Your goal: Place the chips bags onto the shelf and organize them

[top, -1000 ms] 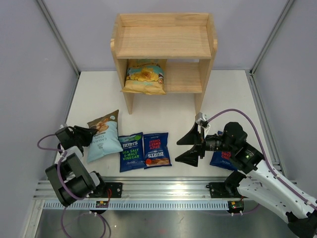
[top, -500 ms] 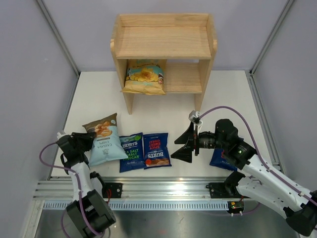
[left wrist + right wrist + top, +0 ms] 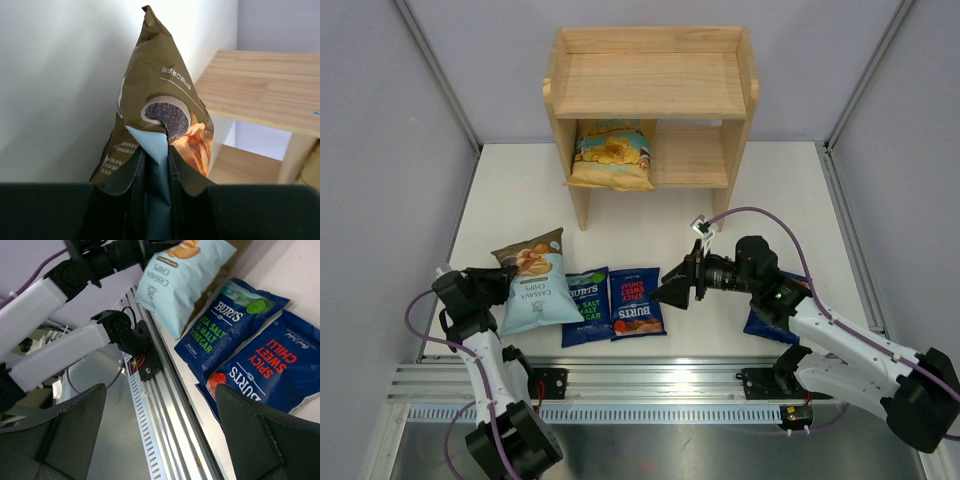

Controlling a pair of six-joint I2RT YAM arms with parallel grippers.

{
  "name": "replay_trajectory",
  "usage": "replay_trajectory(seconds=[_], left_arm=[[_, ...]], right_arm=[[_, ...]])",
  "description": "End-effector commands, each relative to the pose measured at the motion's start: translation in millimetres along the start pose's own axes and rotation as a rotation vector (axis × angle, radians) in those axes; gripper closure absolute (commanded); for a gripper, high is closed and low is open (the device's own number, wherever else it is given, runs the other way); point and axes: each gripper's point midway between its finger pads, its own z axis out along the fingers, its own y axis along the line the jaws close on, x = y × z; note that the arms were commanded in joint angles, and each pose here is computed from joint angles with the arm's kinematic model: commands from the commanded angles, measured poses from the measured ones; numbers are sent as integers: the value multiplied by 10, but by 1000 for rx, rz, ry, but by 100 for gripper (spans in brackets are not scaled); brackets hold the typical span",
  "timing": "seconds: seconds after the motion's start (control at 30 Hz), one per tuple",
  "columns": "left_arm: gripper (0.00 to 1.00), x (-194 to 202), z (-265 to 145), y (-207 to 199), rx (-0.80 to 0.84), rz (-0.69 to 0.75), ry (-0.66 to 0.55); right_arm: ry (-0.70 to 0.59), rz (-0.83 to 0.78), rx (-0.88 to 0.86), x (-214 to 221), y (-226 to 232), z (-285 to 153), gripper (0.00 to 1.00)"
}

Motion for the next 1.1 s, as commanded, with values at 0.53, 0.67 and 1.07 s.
replay_trajectory(seconds=[0.53,0.67,1.07], left_arm=[[100,234,-1028,-1365,446,-75,94],[100,229,-1307,-1535,431,-81,52],[100,321,-1522,-1826,514,-60,119]], right_arm=[[-383,440,-79,-187,242,757,4],[-350,406,-123,-35,526,920,4],[-258,247,-306,-6,1153,1204,4]])
